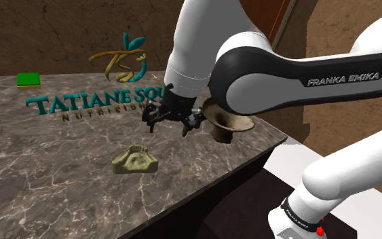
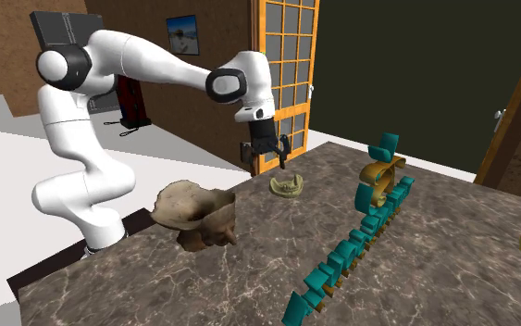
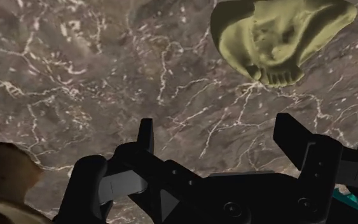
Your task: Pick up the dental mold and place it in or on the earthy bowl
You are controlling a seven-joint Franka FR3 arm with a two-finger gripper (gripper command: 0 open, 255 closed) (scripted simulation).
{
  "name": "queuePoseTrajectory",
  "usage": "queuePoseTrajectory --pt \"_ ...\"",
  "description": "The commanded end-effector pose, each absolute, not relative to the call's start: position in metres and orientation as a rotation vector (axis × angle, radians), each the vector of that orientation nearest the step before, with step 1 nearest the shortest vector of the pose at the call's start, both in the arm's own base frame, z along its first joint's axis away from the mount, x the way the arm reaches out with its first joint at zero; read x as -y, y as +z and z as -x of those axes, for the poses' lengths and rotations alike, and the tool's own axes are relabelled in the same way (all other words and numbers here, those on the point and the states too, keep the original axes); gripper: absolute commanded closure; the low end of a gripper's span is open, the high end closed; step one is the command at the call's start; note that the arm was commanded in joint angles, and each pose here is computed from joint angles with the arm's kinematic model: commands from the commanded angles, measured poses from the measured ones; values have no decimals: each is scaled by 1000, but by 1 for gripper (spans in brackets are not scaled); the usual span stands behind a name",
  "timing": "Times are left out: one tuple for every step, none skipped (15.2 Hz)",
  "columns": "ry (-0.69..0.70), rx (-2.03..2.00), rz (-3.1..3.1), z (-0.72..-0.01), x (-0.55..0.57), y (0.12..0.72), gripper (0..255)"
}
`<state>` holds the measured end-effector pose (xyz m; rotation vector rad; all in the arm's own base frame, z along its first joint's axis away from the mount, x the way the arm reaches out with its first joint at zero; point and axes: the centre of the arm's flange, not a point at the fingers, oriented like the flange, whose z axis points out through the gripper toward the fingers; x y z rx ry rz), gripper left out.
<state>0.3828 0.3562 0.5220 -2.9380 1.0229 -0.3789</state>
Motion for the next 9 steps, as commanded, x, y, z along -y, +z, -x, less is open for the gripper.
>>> queuePoseTrajectory --pt "-383 -1109 2902 -397 -381 518 0" --pt "-384 -1148 2887 -405 -391 515 0" --pt "-386 -1186 2873 -413 -402 512 0" --pt "-387 -1224 2857 -421 -413 509 0" --pt "-389 -1251 2846 -427 -420 507 0" --pt "-389 -1251 2846 -428 -420 502 0" --pt "-389 -1251 2846 -429 -419 497 0" --pt "-389 -1251 2846 -430 -419 492 0" --pt "-389 -1251 2846 -432 -418 486 0"
